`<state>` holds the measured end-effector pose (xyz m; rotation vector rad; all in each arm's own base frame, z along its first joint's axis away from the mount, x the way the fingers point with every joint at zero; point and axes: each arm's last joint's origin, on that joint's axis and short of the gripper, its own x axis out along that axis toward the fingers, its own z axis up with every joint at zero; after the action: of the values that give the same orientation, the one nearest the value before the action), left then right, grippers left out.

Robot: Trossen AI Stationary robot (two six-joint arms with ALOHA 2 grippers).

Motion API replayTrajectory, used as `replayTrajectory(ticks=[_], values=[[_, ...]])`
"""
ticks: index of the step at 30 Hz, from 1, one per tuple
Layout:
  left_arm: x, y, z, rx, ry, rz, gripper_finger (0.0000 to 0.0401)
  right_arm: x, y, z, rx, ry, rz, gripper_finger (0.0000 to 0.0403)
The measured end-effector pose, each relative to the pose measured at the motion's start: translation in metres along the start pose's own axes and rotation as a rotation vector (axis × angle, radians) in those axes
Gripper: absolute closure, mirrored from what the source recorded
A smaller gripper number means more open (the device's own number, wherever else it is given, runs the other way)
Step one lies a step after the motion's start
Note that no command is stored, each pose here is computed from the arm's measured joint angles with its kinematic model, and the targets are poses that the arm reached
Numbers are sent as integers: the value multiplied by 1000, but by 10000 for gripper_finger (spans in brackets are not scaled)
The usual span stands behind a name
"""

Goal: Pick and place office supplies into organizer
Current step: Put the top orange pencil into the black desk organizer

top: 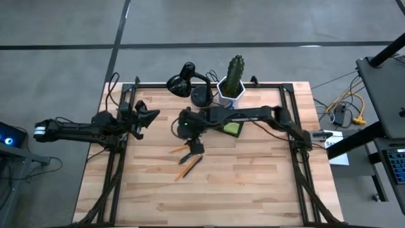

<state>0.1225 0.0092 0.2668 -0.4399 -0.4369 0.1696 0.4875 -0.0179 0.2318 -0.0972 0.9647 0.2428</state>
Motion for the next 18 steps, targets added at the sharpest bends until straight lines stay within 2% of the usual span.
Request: replayTrajectory(ticks=[6,18], values=[[0,0,0,0,2,0,401,28,-5,-1,-50,134,45,254],[0,0,-1,0,3,0,401,59,-7,-9,-73,213,73,261]])
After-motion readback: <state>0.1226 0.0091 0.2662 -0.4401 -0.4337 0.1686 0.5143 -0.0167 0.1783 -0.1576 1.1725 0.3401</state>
